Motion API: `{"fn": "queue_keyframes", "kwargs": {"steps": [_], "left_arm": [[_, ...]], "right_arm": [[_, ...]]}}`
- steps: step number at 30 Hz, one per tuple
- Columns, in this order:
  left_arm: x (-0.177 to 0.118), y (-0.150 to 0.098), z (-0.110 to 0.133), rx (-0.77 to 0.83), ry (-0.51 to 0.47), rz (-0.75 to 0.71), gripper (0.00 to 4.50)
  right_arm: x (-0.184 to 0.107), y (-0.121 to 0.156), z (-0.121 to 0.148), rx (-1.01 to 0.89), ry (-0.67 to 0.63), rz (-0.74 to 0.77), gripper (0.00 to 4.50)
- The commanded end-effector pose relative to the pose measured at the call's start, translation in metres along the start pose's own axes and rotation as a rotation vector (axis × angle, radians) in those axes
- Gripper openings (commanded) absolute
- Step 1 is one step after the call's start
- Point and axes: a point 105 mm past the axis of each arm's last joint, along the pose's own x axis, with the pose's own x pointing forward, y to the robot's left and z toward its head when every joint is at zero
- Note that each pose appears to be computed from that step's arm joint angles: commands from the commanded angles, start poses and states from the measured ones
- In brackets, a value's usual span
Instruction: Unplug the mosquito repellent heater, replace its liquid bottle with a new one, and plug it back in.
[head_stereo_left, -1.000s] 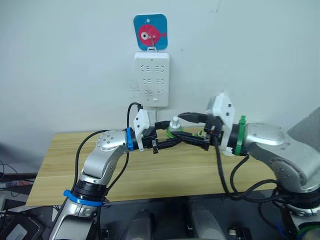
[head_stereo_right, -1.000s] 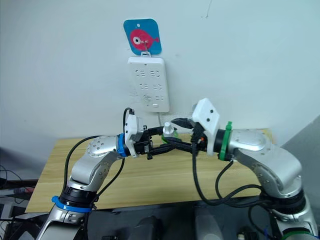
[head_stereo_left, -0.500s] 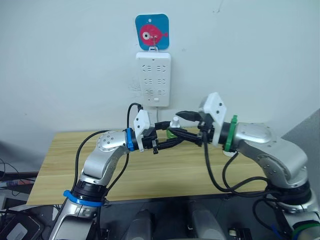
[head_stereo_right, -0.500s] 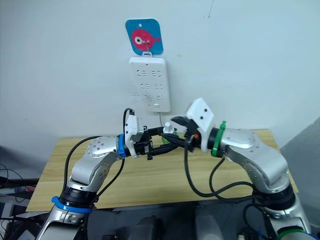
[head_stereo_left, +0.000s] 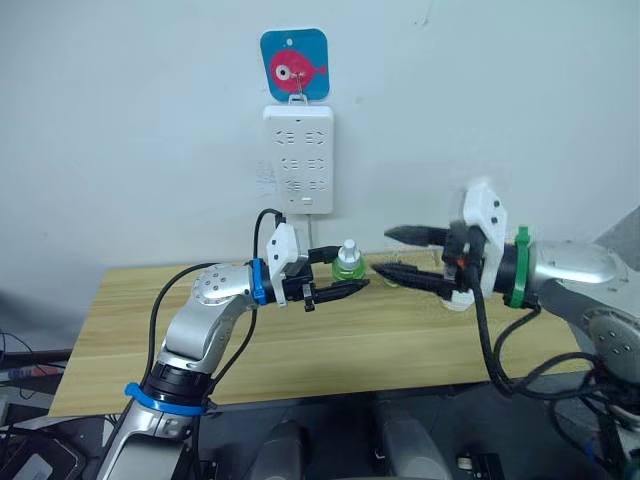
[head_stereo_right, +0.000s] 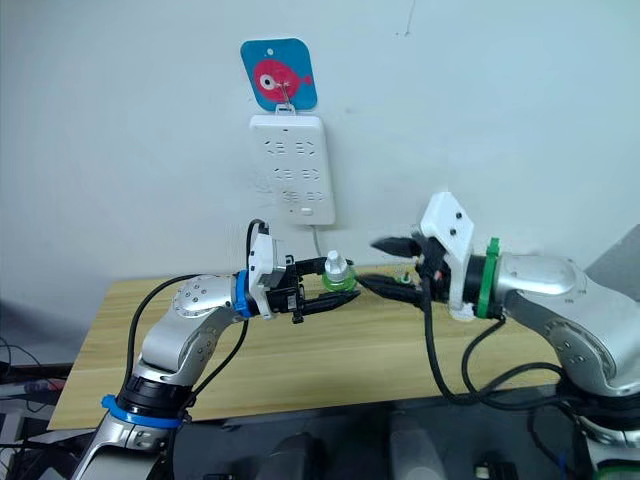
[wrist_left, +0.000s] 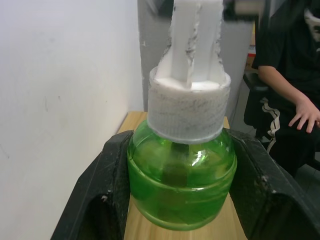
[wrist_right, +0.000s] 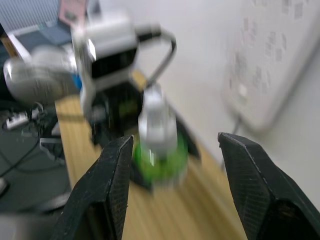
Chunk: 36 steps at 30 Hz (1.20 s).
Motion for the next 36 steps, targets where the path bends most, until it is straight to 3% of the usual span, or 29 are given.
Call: {"fn": "queue_keyframes", "kwargs": {"steps": [1,10,16,18,26,30,33,36], "left_arm": [[0.002,-0.001,0.009,0.044,-0.019,-0.016,2.29],[0.004,-0.003,0.009,0.044,-0.023,-0.022,2.29],[0.003,-0.003,0.007,0.043,-0.017,-0.020,2.29],[0.003,-0.003,0.007,0.043,-0.015,-0.021,2.29],[-0.002,-0.002,0.000,0.030,0.016,-0.011,2.29],[-0.012,0.000,-0.016,0.002,0.076,0.021,2.29],[-0.027,0.005,-0.032,-0.048,0.124,0.100,2.29],[-0.045,0.003,-0.047,-0.074,0.181,0.151,2.29]], "right_arm": [[0.008,0.001,0.000,0.003,0.000,0.010,2.79],[0.025,0.006,-0.006,0.017,0.000,0.062,2.79],[0.024,0.011,-0.006,0.025,-0.012,0.088,0.78],[0.024,0.013,-0.005,0.023,-0.016,0.095,0.31],[0.014,0.008,0.024,0.001,-0.124,0.077,0.31],[0.002,-0.002,0.043,-0.013,-0.179,0.021,0.31],[-0.004,-0.010,0.029,-0.009,-0.142,-0.066,0.31],[-0.004,-0.017,-0.008,0.022,-0.070,-0.172,0.31]]}}
